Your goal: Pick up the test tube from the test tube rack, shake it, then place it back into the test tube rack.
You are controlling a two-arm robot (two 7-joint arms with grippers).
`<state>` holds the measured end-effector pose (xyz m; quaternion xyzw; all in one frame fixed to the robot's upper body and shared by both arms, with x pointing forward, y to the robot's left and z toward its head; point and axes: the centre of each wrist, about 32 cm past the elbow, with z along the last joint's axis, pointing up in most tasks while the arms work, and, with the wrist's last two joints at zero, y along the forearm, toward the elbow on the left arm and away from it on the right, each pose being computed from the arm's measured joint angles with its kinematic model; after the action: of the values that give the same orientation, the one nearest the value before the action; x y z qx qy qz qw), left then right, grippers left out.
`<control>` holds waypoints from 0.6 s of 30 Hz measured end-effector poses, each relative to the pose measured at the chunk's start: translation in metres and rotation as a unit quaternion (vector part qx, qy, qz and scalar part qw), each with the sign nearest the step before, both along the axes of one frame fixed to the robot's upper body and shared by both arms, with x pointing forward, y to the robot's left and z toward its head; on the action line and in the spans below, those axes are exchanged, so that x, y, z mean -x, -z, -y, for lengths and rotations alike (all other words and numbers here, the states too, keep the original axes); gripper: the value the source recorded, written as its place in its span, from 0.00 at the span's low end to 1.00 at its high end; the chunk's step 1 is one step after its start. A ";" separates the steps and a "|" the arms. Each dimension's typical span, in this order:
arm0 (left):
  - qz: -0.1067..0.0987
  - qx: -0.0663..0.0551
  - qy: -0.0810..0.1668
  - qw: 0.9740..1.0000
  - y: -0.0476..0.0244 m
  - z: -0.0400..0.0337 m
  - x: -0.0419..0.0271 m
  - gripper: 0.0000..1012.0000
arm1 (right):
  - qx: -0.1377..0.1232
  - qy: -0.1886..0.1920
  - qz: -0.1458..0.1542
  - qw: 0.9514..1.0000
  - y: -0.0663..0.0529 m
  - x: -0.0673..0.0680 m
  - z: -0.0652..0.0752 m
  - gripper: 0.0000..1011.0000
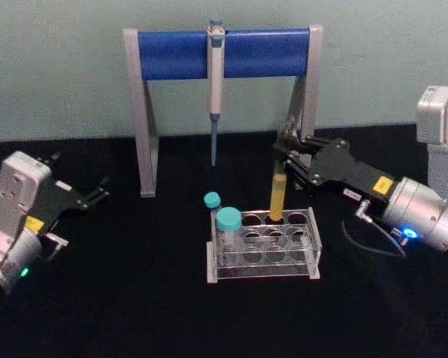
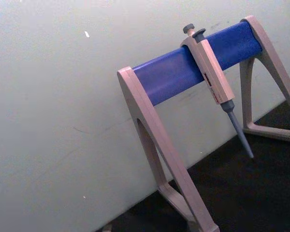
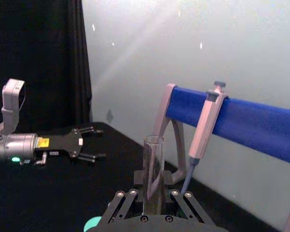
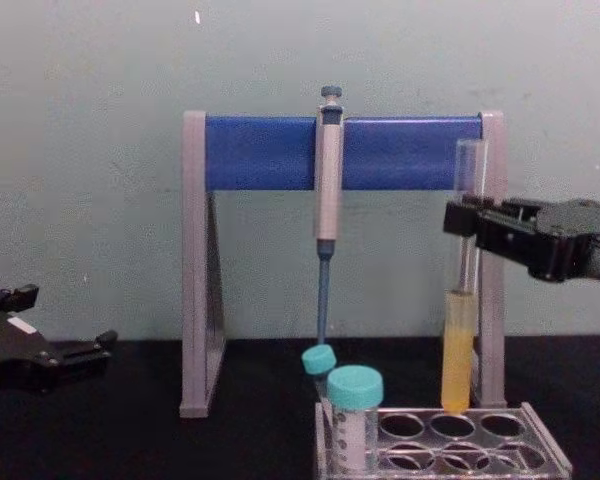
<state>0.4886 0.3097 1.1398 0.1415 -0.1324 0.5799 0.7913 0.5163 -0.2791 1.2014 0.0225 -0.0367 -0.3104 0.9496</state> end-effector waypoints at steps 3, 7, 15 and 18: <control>0.000 0.000 0.000 1.000 0.0000 0.0000 0.0000 0.99 | 0.003 0.000 -0.004 1.000 0.002 0.000 0.000 0.23; 0.000 0.000 0.000 1.000 0.0000 0.0000 0.0000 0.99 | 0.006 0.002 -0.010 1.000 0.005 -0.001 -0.001 0.23; 0.000 0.000 0.000 1.000 0.0000 0.0000 0.0000 0.99 | 0.014 0.006 -0.018 1.000 0.011 -0.004 -0.004 0.23; 0.000 0.000 0.000 1.000 0.0000 0.0000 0.0000 0.99 | 0.017 0.007 -0.020 1.000 0.012 -0.004 -0.004 0.23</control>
<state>0.4886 0.3097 1.1398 0.1415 -0.1324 0.5799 0.7913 0.5205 -0.2750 1.1889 0.0001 -0.0235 -0.3167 0.9482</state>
